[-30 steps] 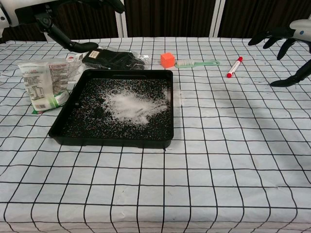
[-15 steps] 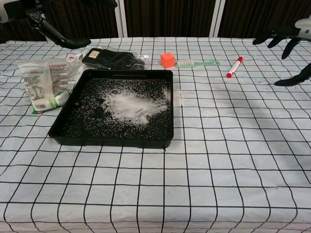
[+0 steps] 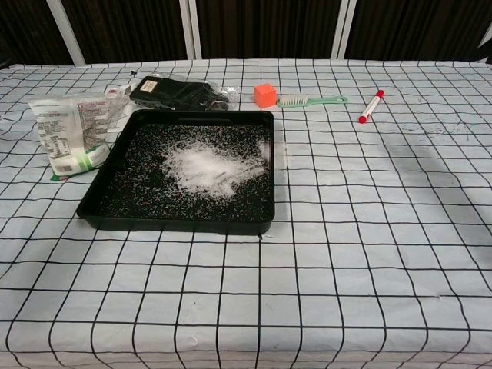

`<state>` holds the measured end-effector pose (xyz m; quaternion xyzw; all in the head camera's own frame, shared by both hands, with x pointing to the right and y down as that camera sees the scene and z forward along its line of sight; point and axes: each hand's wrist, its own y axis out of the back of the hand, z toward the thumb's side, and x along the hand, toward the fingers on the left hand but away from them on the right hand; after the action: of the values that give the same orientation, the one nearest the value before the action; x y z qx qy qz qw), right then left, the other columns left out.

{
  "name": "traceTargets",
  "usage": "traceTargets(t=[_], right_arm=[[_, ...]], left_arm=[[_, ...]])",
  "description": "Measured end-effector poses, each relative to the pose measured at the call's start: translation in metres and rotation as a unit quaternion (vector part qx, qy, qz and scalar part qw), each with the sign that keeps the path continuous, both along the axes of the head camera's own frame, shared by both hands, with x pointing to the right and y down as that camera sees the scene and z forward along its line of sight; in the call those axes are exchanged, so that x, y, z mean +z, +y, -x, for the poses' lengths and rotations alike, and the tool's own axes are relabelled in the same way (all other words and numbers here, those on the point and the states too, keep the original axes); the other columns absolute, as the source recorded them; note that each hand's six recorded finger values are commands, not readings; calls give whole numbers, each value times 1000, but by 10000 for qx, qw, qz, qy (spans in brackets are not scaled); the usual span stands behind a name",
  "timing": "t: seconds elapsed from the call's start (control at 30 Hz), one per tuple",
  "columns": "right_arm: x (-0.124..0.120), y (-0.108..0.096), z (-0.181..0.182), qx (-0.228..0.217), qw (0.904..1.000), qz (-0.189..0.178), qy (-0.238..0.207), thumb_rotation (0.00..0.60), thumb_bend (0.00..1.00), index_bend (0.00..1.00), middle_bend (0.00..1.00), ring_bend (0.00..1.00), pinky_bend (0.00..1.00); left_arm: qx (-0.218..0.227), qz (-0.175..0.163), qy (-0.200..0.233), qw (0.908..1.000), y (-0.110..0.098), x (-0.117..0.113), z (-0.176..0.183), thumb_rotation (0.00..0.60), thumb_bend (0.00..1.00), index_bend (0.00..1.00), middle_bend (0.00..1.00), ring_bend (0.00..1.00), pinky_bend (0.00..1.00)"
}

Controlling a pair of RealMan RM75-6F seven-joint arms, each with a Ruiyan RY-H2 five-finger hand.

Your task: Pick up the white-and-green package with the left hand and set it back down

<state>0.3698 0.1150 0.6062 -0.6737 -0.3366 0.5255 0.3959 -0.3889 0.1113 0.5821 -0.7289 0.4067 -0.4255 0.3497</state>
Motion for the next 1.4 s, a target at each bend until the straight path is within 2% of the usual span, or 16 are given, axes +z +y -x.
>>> traceTargets(t=[0.17, 0.33, 0.47, 0.7, 0.87, 1.03, 1.17, 1.4], right_arm=[[-20, 37, -36, 501, 9971, -305, 485, 600, 141, 165, 123, 166, 313], [-40, 85, -65, 1066, 9890, -580, 844, 600, 141, 165, 123, 166, 313], [-41, 115, -69, 1138, 9865, -611, 1010, 600, 141, 165, 123, 166, 313], [-44, 120, -67, 1186, 9856, -807, 895, 600, 141, 165, 124, 166, 313], [-44, 120, -66, 1147, 9860, -854, 855, 600, 141, 165, 124, 166, 313], [-48, 119, -68, 1167, 9852, -919, 853, 600, 141, 165, 125, 166, 313], [-48, 120, -66, 1144, 9856, -923, 830, 600, 141, 165, 124, 166, 313], [-45, 121, -65, 1128, 9862, -888, 825, 600, 141, 165, 124, 166, 313]], left_arm=[[-505, 300, -751, 9954, 41, 10, 68, 600, 319, 137, 123, 44, 118], [-910, 364, -782, 9921, 58, 14, 98, 600, 312, 133, 126, 22, 134], [-981, 442, -684, 9918, 68, 29, 105, 600, 294, 133, 132, 20, 149], [-1391, 712, -99, 9877, 72, 71, 104, 600, 276, 134, 146, 21, 143], [-1391, 937, 217, 9856, 55, 102, 93, 600, 229, 134, 118, 10, 115], [-1297, 1362, 634, 9801, 39, 133, 65, 600, 222, 132, 112, 1, 110], [-1258, 1468, 1012, 9759, 27, 145, 42, 600, 223, 132, 112, 2, 110], [-1079, 1607, 1238, 9732, 17, 159, 10, 600, 222, 132, 116, 2, 112]])
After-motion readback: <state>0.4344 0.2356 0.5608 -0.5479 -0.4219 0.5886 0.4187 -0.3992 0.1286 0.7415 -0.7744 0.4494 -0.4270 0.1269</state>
